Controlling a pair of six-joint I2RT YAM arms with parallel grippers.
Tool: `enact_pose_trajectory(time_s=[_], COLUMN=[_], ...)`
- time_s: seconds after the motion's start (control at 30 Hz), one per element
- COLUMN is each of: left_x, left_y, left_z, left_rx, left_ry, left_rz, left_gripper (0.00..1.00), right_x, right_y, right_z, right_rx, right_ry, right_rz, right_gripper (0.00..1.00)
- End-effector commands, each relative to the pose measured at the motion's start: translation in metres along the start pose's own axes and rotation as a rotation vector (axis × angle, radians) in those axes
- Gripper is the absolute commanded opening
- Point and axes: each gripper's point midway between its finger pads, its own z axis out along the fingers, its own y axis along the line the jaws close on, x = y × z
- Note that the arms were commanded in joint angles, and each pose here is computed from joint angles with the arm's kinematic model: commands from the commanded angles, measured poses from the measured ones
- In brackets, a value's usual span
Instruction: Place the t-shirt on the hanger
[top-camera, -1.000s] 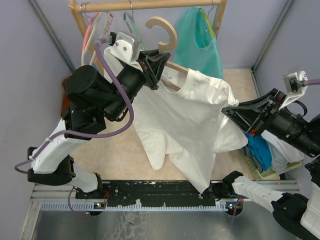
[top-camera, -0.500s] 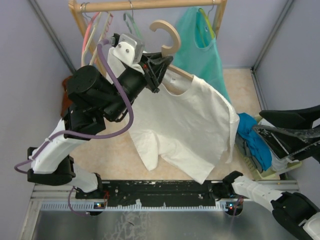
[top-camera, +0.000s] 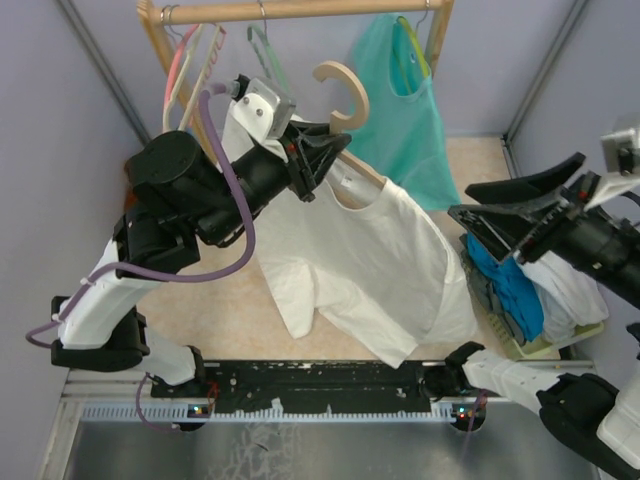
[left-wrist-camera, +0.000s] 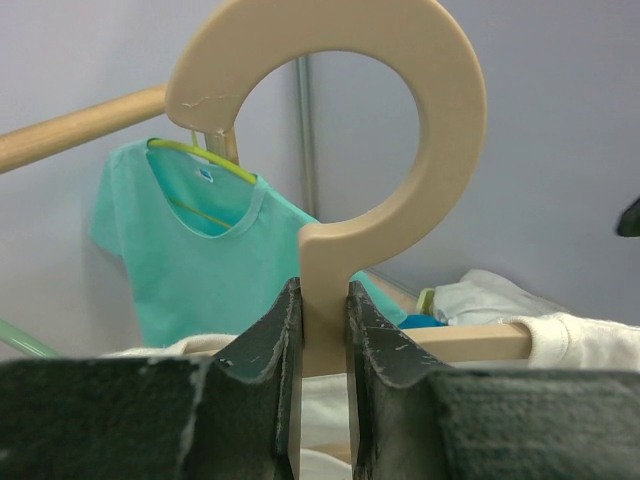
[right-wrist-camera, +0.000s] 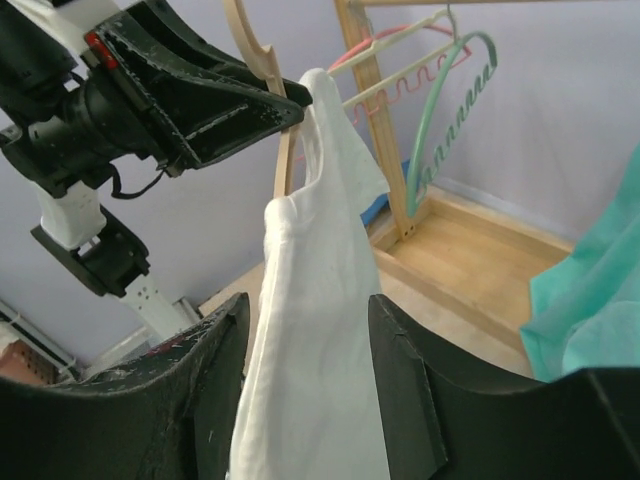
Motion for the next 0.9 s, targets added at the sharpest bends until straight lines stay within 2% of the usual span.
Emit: enact_pose_trajectory(time_s=[0.0,0.43,0.87], left_x=[-0.019,0.007,0.025], left_y=[-0.006,-0.013,-0.019], left_z=[-0.008,0.011,0.021], left_rx=[0.043,0.026,0.021], left_ry=[-0.05,0.008,0.054], left_rz=[-0.047,-0.045,-0.039], left_gripper=[0.15,0.15,0.15], right_x=[-0.006,0.034,0.032], right_y=[0.006,-0.001,-0.009], right_z=[0.029,0.05,0.032], right_rx=[-0.084,-0.12,-0.042], right_ry=[-0.013,0.105,0.085], right_rz=[-0.013,0.028,0.012], right_gripper=[0.5,0.41,0.44])
